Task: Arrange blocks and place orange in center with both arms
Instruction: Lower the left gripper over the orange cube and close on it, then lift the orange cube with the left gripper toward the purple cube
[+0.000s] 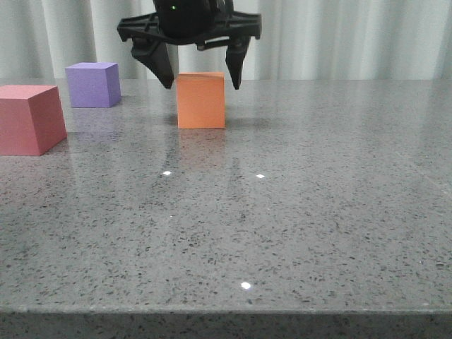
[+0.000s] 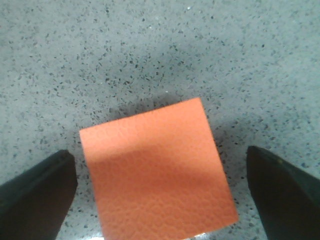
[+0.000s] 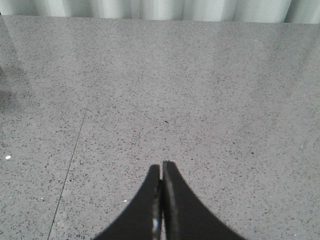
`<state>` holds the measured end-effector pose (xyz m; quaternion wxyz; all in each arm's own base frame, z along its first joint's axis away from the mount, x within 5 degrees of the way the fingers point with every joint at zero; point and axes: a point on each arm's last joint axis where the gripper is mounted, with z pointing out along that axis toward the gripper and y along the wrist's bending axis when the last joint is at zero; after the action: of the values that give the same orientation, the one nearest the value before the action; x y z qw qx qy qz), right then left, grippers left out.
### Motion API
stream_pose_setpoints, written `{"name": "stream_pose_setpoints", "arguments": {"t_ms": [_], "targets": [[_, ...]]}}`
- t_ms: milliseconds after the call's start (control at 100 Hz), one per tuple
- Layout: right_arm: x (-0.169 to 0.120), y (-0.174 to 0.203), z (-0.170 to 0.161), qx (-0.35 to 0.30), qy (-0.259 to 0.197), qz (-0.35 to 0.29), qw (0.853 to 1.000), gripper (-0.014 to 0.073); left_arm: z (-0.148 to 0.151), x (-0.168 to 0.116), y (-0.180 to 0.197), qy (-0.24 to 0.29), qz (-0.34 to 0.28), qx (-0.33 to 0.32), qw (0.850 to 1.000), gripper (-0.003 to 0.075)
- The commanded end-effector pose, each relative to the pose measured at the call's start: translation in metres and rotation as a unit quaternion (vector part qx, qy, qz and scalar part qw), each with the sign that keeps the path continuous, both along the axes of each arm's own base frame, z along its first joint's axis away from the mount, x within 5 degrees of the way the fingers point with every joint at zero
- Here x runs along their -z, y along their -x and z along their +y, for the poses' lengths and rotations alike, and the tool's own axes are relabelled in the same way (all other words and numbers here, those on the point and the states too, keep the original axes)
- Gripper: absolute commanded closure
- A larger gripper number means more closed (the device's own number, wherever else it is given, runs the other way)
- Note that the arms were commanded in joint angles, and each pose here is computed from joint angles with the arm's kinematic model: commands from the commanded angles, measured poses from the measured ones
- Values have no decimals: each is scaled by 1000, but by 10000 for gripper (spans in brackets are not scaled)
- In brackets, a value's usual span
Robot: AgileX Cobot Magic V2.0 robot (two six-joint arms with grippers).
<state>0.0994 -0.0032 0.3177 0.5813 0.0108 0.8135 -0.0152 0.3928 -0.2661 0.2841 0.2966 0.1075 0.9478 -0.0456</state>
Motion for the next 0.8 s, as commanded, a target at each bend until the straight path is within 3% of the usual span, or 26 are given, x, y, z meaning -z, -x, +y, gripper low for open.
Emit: {"name": "stream_pose_setpoints", "arguments": {"t_ms": [0, 130, 340, 390, 610, 790], "targets": [[-15, -1, 0, -2, 6, -50, 999, 663, 0, -33, 4, 31, -49, 4, 998, 83], [-15, -1, 0, -2, 6, -50, 999, 663, 0, -29, 3, 25, -41, 2, 999, 127], [-15, -1, 0, -2, 6, -50, 999, 663, 1, -33, 5, 25, -41, 1, 999, 423], [-15, -1, 0, -2, 6, -50, 999, 663, 2, -35, 6, 26, -42, 0, 999, 464], [-15, -1, 0, -2, 6, -50, 999, 663, 14, -77, 20, 23, -78, 20, 997, 481], [-15, -1, 0, -2, 6, -50, 999, 663, 40, -113, 32, 14, -110, 24, 994, 479]]}}
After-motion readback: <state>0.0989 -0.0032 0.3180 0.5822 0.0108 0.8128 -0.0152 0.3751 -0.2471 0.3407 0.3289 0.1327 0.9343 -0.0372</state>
